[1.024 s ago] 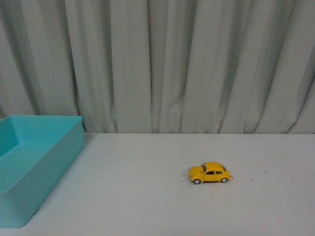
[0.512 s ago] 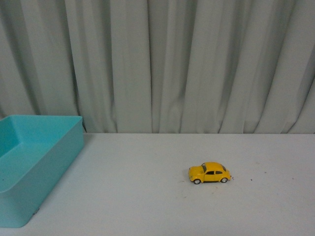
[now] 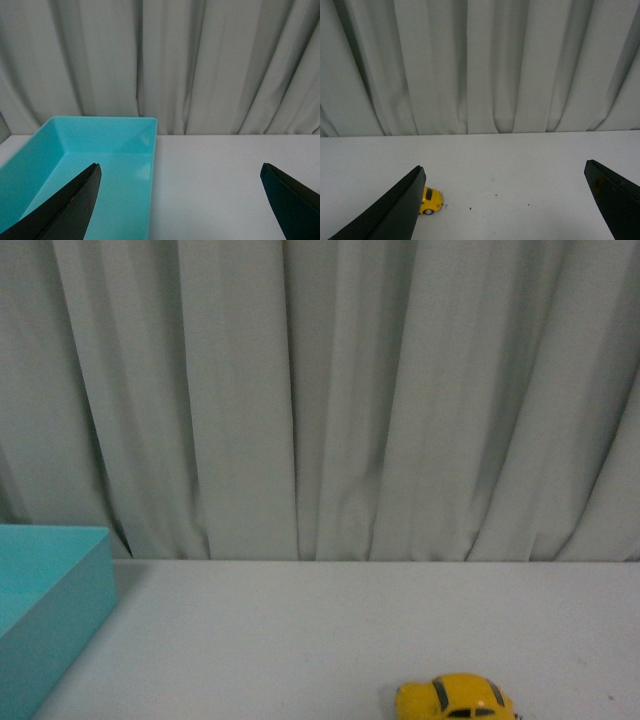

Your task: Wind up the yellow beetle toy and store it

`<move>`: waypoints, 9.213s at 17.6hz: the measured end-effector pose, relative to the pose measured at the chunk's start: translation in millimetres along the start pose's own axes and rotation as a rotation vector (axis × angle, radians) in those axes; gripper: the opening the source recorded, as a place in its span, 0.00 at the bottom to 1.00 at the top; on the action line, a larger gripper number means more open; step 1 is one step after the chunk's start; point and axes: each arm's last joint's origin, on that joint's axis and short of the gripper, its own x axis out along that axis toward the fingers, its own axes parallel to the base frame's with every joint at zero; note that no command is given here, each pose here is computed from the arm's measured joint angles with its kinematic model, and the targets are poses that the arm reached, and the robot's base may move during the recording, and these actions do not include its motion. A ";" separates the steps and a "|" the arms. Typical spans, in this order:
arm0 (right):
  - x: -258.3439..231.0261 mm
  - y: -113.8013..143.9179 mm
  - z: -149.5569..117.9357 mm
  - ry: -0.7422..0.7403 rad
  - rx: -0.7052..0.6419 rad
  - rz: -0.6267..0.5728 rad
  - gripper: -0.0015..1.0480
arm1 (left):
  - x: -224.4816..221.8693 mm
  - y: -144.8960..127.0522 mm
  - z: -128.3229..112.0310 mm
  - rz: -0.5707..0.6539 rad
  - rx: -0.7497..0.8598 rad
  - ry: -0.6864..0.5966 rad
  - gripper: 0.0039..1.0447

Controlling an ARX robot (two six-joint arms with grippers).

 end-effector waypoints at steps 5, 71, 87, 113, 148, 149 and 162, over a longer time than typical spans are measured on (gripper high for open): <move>0.0 0.0 0.5 -0.005 0.000 0.000 0.94 | 0.0 0.0 0.3 0.000 0.000 -0.003 0.94; 227.3 87.9 -89.1 0.748 -0.942 1.410 0.94 | 0.0 0.0 0.0 0.000 0.000 0.000 0.94; 220.3 99.3 -84.7 0.790 -0.895 1.385 0.35 | 0.0 0.0 0.0 0.000 0.000 0.000 0.94; 199.8 78.9 -101.4 0.791 -0.764 1.276 0.35 | 0.0 0.0 0.0 0.000 0.000 0.000 0.94; 133.1 -13.1 -112.4 0.899 -0.785 1.280 0.94 | 0.0 0.0 0.0 0.000 0.000 0.000 0.94; 133.2 -13.1 -112.4 0.897 -0.788 1.281 0.93 | 0.0 0.0 0.0 0.000 0.000 0.000 0.94; 136.8 -8.9 -110.5 0.871 -0.841 1.325 0.94 | 0.0 0.0 0.0 0.000 0.000 0.000 0.94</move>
